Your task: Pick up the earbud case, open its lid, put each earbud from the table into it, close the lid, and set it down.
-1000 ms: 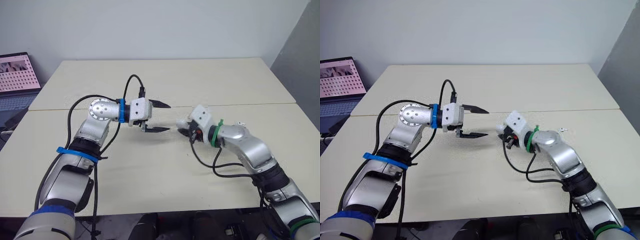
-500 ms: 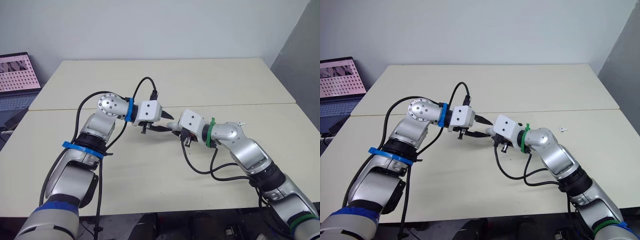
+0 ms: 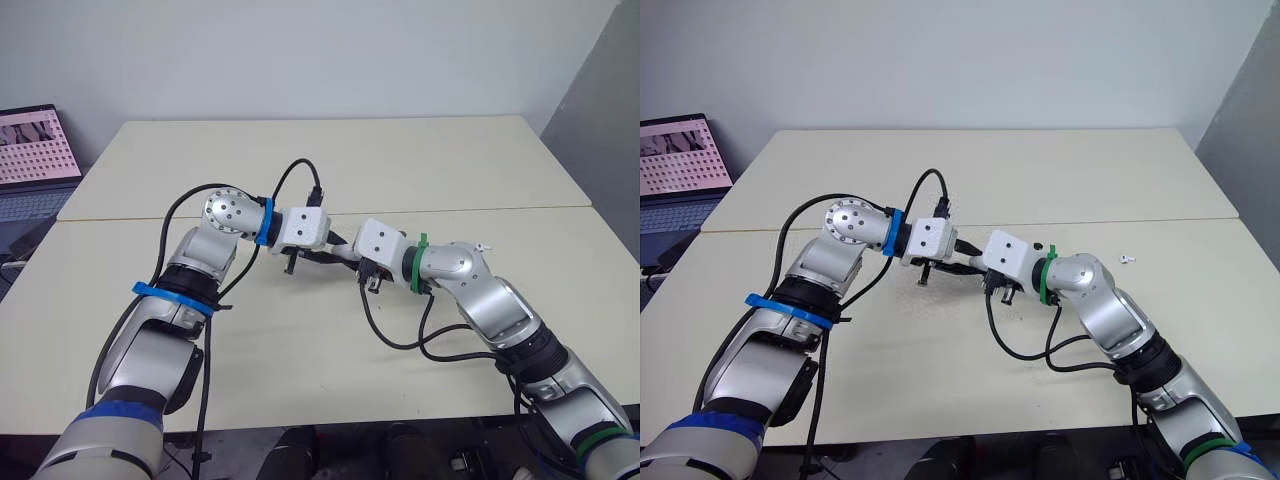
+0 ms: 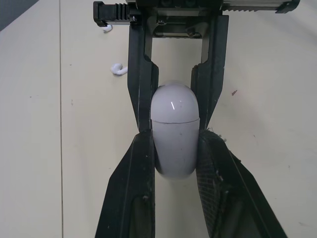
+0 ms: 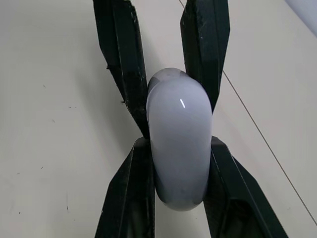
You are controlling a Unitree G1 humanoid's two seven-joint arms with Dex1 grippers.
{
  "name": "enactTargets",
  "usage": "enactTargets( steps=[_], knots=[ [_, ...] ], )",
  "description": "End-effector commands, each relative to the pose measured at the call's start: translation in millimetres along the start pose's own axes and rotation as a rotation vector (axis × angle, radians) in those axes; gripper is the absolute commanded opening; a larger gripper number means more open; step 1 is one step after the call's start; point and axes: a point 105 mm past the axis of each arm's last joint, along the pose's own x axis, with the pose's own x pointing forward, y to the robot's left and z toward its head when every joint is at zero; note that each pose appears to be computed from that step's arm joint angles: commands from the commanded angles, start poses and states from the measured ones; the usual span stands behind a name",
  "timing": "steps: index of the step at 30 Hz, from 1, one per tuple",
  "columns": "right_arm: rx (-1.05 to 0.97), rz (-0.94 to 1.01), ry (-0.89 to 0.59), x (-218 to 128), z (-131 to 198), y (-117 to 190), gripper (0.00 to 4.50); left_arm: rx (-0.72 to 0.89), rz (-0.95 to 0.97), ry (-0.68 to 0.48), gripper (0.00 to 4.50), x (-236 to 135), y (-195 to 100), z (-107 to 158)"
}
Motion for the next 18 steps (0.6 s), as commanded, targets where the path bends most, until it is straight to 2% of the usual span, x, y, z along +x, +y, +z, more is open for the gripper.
enactTargets(
  steps=[1,5,9,15,16,18],
  knots=[
    [-0.053,-0.025,-0.068,-4.3,22.8,-7.1,0.84,0.033,0.035,-0.024,0.74,-2.2,11.1,11.5],
    [-0.049,-0.036,-0.07,-4.4,21.3,-9.1,0.84,0.014,0.05,-0.028,0.74,-1.9,13.1,11.4],
    [0.021,-0.093,-0.097,-20.2,15.9,-20.4,2.16,-0.087,0.088,-0.06,0.74,-9.1,15.3,6.4],
    [0.203,-0.215,-0.167,-50.4,11.9,-28.4,4.23,-0.432,0.153,-0.219,0.74,-23.2,16.6,3.5],
    [0.24,-0.231,-0.182,-53.0,12.5,-28.6,4.48,-0.48,0.147,-0.247,0.74,-24.3,13.7,4.8],
    [0.29,-0.248,-0.198,-55.4,13.5,-29.0,4.48,-0.52,0.138,-0.265,0.74,-24.4,8.9,6.6]
  ],
)
